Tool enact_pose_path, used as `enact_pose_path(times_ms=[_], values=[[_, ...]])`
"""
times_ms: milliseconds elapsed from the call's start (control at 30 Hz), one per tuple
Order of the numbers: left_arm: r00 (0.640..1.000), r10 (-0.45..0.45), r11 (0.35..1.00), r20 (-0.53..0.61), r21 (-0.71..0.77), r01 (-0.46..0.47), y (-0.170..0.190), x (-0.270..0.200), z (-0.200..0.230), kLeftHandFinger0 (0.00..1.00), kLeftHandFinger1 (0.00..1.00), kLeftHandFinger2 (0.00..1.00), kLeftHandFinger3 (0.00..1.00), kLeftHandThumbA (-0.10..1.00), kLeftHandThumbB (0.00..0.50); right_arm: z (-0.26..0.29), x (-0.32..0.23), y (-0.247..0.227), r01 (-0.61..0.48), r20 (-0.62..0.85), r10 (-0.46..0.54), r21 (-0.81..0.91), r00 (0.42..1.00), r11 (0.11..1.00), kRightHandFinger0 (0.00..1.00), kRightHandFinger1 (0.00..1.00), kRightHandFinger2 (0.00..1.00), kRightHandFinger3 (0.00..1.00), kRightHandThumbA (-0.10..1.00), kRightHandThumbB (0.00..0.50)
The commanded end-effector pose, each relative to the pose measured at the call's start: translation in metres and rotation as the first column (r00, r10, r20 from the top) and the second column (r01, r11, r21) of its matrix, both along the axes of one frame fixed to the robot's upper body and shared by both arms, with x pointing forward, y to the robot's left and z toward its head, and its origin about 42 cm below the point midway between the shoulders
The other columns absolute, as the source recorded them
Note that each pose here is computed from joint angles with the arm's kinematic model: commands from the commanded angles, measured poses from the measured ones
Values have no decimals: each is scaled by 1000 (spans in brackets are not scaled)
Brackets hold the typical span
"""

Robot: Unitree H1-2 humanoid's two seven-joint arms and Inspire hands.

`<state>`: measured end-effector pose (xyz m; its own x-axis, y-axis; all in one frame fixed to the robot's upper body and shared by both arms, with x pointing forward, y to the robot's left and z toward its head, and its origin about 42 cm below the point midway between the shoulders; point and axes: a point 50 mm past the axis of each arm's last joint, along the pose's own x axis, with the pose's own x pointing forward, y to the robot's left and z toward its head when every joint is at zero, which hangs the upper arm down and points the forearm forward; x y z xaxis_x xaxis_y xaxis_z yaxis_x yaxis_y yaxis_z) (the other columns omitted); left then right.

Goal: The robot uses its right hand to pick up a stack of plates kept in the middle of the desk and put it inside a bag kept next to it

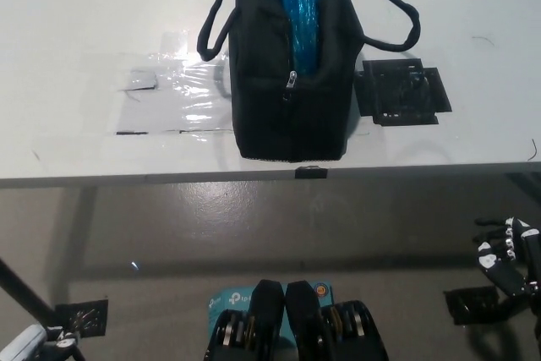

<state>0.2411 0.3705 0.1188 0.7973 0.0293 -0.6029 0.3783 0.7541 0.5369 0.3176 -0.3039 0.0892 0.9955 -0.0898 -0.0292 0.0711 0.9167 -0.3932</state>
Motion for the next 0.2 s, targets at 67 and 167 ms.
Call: enact_pose_path(times_ms=[67, 167], values=[[1000, -11, 1000, 20, 17, 11, 1, 2, 12, 737, 822, 935, 1000, 722, 115, 16, 5, -5, 14, 64, -12, -34, 998, 999, 282, 367, 476, 605, 305, 228], [1000, -8, 1000, 17, 17, 8, 1, 2, 12, 738, 821, 929, 1000, 737, 136, 17, 5, -5, 17, 53, -15, -35, 998, 999, 290, 373, 490, 629, 312, 233]])
